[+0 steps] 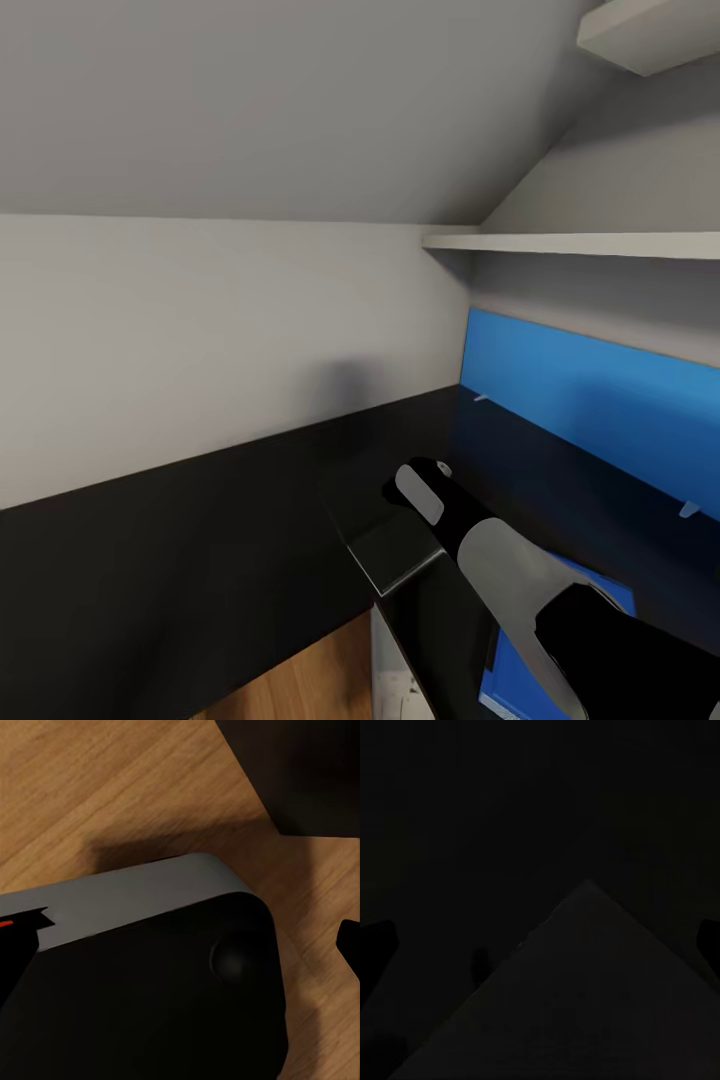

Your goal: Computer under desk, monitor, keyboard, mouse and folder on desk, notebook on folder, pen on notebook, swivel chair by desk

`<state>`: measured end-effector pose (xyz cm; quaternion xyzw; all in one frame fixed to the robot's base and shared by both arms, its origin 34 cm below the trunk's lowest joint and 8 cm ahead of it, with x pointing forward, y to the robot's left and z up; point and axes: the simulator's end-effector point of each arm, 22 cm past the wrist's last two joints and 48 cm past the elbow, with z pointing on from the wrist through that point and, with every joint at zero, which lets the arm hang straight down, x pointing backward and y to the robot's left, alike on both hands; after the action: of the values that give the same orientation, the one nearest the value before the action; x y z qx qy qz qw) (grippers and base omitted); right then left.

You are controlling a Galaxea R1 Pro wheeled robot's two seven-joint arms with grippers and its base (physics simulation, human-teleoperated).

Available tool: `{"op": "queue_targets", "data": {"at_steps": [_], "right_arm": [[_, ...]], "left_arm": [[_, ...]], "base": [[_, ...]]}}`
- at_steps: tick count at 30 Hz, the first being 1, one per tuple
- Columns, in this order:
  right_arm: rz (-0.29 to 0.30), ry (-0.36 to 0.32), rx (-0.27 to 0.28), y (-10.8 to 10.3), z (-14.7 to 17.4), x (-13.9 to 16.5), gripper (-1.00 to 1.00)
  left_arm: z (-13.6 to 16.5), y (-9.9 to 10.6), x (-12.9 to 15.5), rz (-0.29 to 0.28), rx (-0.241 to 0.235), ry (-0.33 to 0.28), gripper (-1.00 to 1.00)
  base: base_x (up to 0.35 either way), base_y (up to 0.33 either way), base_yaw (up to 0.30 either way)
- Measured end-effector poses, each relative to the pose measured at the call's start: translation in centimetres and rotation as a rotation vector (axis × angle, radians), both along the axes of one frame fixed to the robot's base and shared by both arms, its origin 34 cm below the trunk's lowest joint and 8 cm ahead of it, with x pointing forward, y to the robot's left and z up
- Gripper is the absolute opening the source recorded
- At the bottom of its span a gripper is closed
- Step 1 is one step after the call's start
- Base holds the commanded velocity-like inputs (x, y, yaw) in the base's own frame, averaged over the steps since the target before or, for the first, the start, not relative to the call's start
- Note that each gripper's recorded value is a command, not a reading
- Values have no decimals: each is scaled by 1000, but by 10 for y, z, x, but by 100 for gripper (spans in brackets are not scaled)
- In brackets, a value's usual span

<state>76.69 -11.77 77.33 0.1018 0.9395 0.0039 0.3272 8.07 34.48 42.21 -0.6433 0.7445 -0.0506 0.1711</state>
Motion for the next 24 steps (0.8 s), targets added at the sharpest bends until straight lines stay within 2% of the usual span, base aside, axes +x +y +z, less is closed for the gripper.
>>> {"op": "queue_targets", "data": {"at_steps": [8,20,24], "right_arm": [[0,-1,0,0,-15,-2,100],[0,-3,0,0,-15,-2,100],[1,-4,-1,0,-14,-2,100]], "left_arm": [[-15,0,-1,-1,0,-1,100],[-16,-2,-1,-10,6,1,100],[-16,-2,-5,-11,13,11,100]], "base": [[0,0,0],[1,0,0],[131,-45,0]]}}
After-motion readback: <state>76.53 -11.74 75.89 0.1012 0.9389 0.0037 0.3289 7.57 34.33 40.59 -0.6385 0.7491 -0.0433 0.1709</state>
